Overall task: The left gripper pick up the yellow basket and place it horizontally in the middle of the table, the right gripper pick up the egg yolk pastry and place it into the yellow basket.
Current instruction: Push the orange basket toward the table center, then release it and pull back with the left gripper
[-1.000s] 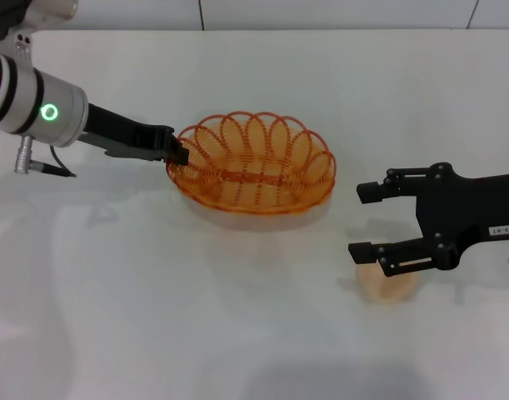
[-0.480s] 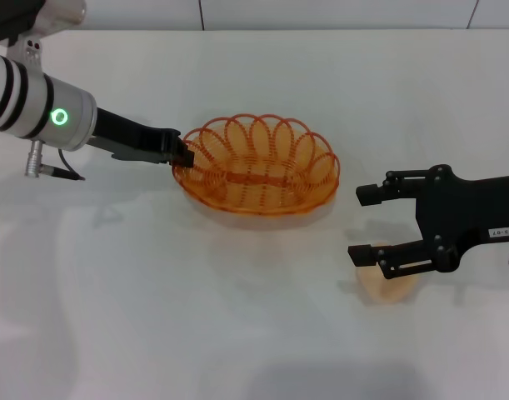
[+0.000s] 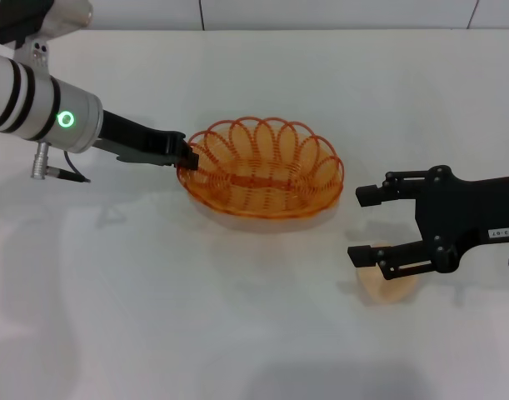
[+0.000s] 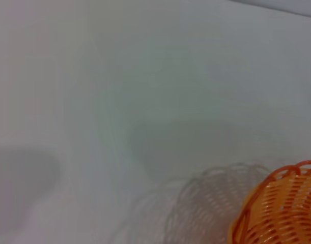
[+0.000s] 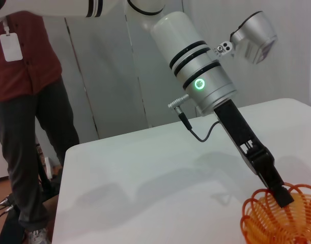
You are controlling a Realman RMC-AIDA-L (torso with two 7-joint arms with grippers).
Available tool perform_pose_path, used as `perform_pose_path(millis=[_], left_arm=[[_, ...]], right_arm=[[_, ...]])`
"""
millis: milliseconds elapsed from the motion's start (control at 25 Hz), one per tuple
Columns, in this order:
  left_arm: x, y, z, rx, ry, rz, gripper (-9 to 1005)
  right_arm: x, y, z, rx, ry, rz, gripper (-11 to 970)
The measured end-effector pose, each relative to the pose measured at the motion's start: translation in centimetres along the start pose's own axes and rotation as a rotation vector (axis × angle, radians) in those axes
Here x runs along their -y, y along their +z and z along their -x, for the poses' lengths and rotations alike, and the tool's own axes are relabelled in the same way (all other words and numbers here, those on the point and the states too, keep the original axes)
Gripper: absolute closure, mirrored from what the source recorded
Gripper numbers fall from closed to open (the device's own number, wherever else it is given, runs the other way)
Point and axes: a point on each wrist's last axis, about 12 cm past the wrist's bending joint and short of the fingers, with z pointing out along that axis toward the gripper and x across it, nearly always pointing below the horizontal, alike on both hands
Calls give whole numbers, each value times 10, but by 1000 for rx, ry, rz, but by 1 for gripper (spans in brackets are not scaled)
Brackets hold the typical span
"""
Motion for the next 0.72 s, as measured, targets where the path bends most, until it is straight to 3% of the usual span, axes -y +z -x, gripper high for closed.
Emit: perform_pose_path(millis=[720], left_arm=[[3, 2, -1, -13, 4, -11, 750]], right_arm=[[2, 1, 1, 2, -1, 0, 179]])
